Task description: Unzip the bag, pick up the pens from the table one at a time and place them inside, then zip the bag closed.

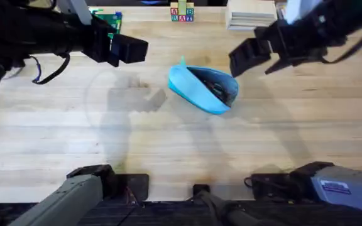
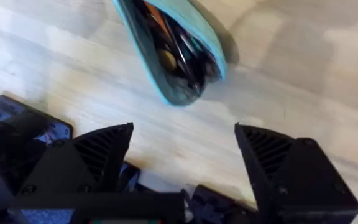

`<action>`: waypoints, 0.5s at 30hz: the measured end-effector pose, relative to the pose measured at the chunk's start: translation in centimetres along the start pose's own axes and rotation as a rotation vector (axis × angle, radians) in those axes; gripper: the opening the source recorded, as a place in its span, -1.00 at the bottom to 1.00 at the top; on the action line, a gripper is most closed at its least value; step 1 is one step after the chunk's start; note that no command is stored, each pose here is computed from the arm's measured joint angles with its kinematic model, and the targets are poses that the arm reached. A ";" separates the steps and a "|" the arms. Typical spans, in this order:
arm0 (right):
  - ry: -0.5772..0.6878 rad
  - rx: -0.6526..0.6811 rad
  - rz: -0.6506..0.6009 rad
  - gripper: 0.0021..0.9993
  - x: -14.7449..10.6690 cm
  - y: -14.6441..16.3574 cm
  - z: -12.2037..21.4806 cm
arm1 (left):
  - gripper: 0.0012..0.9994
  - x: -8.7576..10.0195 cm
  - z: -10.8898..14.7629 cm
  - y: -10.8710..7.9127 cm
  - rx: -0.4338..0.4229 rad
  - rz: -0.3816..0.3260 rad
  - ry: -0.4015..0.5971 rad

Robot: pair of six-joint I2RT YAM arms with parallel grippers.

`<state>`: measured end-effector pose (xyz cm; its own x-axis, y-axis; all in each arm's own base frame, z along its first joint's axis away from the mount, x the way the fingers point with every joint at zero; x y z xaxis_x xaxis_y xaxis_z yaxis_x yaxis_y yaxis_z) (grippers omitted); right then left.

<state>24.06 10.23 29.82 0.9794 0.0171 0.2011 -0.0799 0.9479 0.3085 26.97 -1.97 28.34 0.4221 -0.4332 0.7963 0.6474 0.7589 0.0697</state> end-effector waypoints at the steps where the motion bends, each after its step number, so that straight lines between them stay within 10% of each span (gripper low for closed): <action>1: -0.005 0.000 0.013 1.00 0.3 0.3 -0.1 | 0.99 0.0 0.0 0.0 0.000 0.000 0.000; 15: -0.223 0.045 0.204 1.00 6.2 6.1 -3.6 | 0.99 0.0 0.0 0.0 0.000 0.000 0.000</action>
<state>30.32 17.24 29.57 0.8778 0.1305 0.4609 -0.2837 0.9169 0.2807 26.96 -1.97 28.34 0.4223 -0.4332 0.7962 0.6474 0.7589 0.0695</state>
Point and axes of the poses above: each hand's point on the last joint's axis, 136 mm out from that joint toward the fingers, its own z axis back along the fingers, its own y axis along the line the jaws close on, x = y × z, the point moved 8 cm from there along z, back along the fingers, and after that the axes turned 10 degrees about -z, right-handed, at the moved point
